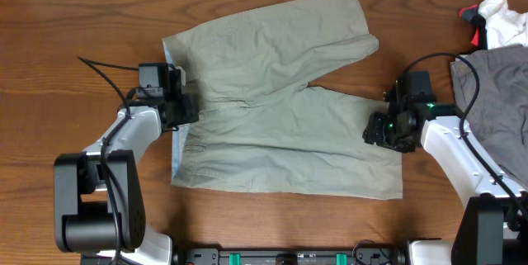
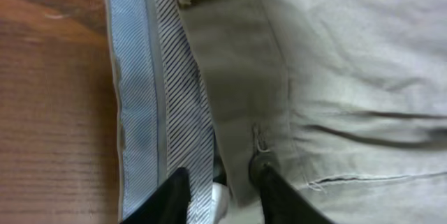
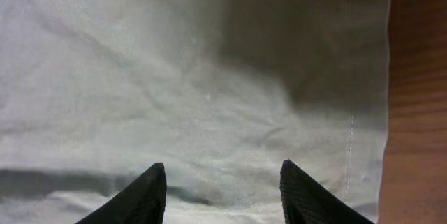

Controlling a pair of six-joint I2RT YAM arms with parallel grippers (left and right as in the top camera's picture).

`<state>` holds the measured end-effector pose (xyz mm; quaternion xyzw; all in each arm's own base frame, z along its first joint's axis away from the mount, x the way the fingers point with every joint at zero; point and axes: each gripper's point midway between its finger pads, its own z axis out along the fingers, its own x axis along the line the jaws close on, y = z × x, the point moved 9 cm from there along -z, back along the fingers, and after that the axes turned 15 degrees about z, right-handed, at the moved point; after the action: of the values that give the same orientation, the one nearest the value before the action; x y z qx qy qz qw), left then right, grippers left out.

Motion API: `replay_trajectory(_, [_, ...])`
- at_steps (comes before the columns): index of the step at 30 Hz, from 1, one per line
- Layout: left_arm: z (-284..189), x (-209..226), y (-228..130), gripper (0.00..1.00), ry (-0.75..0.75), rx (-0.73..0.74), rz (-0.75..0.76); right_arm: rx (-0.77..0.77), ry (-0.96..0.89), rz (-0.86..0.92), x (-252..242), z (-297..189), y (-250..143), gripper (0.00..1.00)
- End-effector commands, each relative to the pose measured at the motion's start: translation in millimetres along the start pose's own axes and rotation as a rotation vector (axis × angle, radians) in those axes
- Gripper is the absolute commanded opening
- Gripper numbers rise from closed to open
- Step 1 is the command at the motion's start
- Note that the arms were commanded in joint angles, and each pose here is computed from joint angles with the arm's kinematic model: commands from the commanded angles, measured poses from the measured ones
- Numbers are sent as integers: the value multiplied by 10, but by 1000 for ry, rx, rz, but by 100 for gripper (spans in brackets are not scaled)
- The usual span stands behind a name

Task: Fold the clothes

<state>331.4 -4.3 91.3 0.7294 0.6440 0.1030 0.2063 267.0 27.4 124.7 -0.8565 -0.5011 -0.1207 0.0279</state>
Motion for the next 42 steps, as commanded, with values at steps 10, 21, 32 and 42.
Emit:
replay_trajectory(10, [39,-7,7,20,-17,-3,4,0,6,-12,-9,-16,0,49])
replay_trajectory(21, [71,-19,-6,6,-38,4,1,0,6,-12,-9,-16,1,47])
replay_trajectory(32, [-121,-46,111,6,-39,-52,-21,0,5,-12,-10,-16,0,47])
replay_trajectory(42, [-210,-62,79,44,-38,-37,-21,0,5,-12,-10,-16,1,47])
